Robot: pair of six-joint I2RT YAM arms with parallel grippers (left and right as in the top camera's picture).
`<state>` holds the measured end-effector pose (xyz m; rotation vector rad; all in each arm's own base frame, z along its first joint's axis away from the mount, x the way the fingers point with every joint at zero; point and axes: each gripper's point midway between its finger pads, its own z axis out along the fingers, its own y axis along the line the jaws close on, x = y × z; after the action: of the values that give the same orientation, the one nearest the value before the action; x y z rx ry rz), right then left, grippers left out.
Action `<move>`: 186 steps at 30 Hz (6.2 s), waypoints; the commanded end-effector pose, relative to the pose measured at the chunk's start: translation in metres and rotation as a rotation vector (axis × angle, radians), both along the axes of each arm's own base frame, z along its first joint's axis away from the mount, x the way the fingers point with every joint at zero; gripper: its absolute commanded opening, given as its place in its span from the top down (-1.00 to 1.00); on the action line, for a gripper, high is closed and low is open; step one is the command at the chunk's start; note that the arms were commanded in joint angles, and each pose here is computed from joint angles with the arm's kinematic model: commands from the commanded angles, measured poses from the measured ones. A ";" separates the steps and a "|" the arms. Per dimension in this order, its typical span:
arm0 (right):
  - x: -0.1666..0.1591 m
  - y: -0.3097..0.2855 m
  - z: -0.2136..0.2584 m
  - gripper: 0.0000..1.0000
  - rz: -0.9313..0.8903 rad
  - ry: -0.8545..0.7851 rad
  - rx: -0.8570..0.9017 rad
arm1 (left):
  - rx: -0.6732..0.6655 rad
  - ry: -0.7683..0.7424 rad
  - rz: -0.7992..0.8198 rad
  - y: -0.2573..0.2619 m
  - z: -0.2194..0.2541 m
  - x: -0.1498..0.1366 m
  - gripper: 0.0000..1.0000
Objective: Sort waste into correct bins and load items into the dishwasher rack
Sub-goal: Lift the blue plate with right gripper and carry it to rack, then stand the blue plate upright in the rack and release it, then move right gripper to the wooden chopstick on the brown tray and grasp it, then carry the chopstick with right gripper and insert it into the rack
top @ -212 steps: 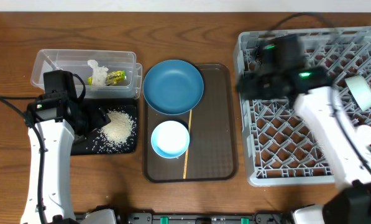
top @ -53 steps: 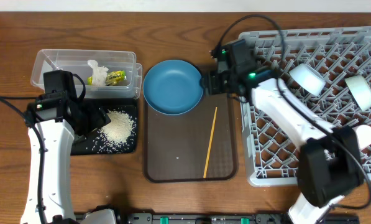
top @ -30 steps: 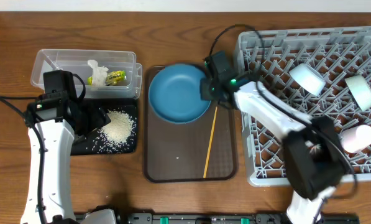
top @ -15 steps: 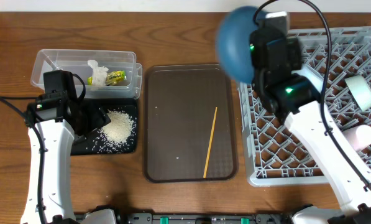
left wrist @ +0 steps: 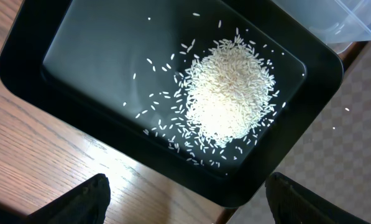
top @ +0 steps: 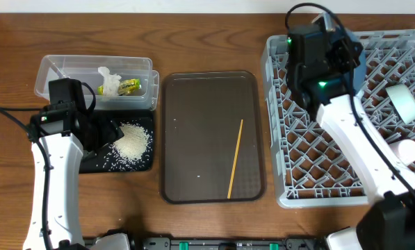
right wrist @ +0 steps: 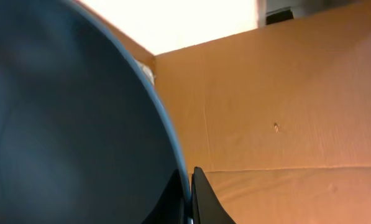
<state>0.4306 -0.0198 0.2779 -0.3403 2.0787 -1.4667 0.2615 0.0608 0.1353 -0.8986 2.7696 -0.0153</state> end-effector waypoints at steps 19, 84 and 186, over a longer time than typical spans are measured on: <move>-0.001 0.056 -0.041 0.65 0.071 0.064 -0.012 | 0.016 0.011 0.010 0.004 -0.001 -0.002 -0.65; -0.194 0.268 -0.232 -0.20 -0.158 0.772 1.179 | 0.016 0.011 0.010 0.004 -0.001 -0.002 -0.65; -0.188 0.134 -0.165 0.44 -0.149 0.439 1.132 | 0.016 0.011 0.010 0.004 -0.001 -0.002 -0.65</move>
<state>0.2422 0.1084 0.1143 -0.0792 2.9314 -0.1487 0.2615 0.0608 0.1353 -0.8986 2.7696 -0.0153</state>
